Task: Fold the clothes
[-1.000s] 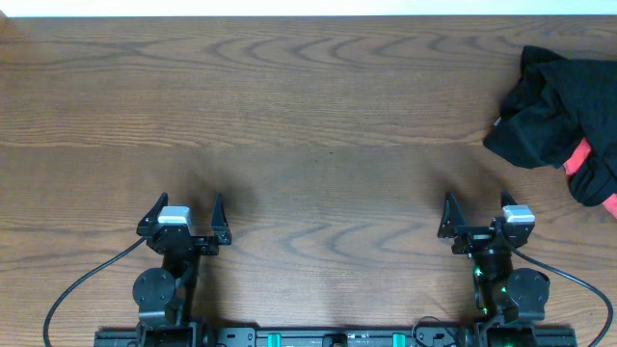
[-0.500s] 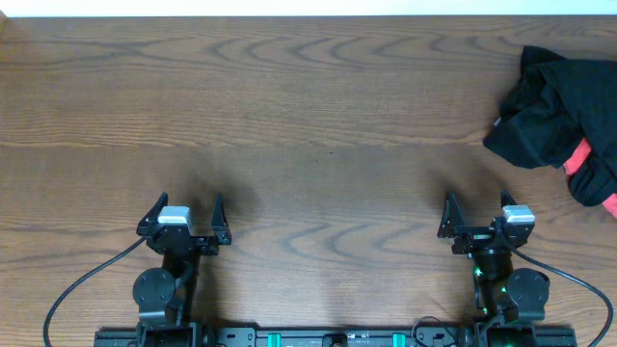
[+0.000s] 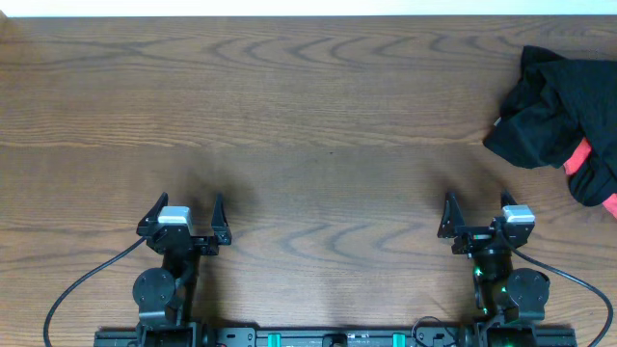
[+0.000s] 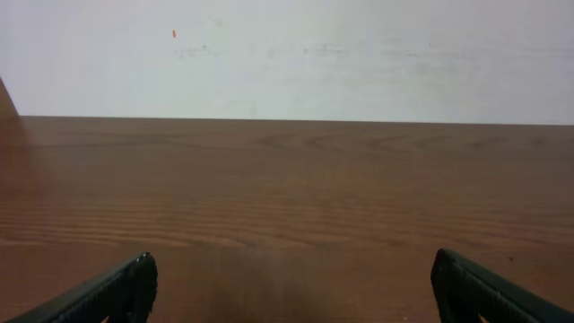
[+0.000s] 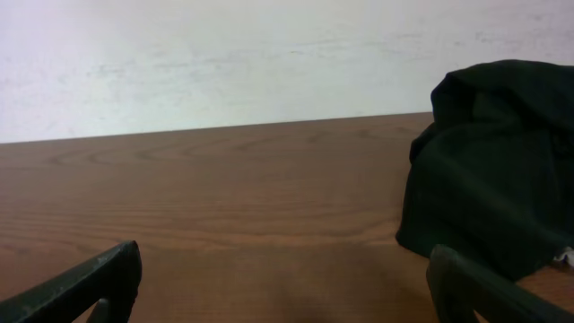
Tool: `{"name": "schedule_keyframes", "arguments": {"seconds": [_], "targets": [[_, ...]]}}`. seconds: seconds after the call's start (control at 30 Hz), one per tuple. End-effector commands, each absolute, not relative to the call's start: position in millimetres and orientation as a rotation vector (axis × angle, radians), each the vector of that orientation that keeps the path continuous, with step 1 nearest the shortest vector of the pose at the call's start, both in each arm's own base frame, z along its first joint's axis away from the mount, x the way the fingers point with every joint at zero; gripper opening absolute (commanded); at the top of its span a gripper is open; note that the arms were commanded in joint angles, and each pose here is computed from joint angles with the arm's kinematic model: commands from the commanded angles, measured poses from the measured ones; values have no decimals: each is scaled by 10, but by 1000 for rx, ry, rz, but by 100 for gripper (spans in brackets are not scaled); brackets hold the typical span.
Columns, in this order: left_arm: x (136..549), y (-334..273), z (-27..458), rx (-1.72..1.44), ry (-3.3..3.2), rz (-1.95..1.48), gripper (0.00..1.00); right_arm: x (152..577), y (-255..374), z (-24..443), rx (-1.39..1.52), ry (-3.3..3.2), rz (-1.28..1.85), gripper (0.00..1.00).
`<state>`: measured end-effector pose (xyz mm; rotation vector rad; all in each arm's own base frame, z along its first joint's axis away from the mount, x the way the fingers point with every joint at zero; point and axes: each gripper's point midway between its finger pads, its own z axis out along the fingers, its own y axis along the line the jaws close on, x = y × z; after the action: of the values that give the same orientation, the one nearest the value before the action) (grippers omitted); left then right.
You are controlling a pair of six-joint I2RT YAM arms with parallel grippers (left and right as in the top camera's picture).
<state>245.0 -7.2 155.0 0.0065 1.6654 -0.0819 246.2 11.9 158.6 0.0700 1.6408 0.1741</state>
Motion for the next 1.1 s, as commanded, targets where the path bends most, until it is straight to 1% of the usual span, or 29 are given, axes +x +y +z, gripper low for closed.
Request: {"name": "schedule_keyframes", "arguments": {"seconds": [0.0, 0.6, 0.67, 0.73, 0.8, 0.9, 0.97, 1.07], "targets": [[2444, -76, 1394, 0, 1715, -88, 98, 2462, 115, 1569, 64, 1646, 164, 99], [2444, -76, 1394, 0, 1715, -88, 98, 2462, 114, 1570, 64, 1646, 163, 99], [2444, -76, 1394, 0, 1715, -88, 98, 2468, 96, 1663, 70, 1607, 156, 99], [2444, -76, 1394, 0, 1715, -88, 98, 2462, 181, 1815, 78, 1548, 249, 99], [2444, -76, 1394, 0, 1715, -88, 98, 2452, 247, 1859, 81, 1533, 316, 99], [2444, -76, 1394, 0, 1715, -88, 98, 2457, 164, 1938, 114, 1497, 279, 99], [2444, -76, 1394, 0, 1715, -88, 98, 2435, 159, 2130, 108, 1418, 284, 99], [2444, -76, 1394, 0, 1715, -88, 98, 2354, 281, 2425, 82, 1302, 402, 99]]}}
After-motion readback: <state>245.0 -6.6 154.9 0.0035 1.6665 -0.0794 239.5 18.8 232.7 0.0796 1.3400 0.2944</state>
